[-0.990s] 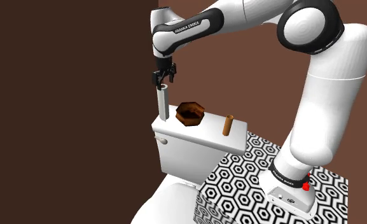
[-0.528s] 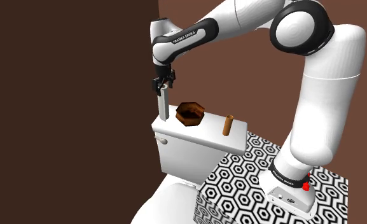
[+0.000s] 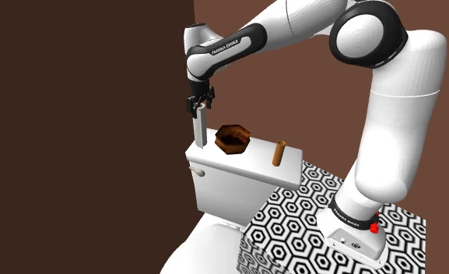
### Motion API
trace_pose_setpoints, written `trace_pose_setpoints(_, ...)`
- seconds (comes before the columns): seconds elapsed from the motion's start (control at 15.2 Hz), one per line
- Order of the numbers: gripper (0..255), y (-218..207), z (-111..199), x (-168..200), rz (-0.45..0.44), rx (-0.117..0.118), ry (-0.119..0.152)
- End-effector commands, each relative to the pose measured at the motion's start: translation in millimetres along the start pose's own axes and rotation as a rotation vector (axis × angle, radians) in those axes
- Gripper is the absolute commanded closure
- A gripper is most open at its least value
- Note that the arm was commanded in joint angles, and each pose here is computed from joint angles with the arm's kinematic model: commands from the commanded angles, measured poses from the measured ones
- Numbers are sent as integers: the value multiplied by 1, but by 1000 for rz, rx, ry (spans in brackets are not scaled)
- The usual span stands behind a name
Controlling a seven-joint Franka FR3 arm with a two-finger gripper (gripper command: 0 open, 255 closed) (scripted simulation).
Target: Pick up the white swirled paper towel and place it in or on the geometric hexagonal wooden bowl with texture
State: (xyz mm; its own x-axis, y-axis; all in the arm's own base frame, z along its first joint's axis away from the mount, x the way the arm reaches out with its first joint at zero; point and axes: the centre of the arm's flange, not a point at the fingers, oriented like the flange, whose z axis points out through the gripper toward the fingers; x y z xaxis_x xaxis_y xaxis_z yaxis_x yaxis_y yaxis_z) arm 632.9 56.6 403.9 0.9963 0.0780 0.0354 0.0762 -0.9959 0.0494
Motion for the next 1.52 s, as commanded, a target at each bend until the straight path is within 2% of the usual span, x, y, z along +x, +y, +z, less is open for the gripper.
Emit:
trace_pose_setpoints(0.0,255,0,0,0,0,0,0)
trace_pose_setpoints(0.59,255,0,0,0,0,0,0)
trace_pose_setpoints(1.45,255,3,-68,2,0,0,0)
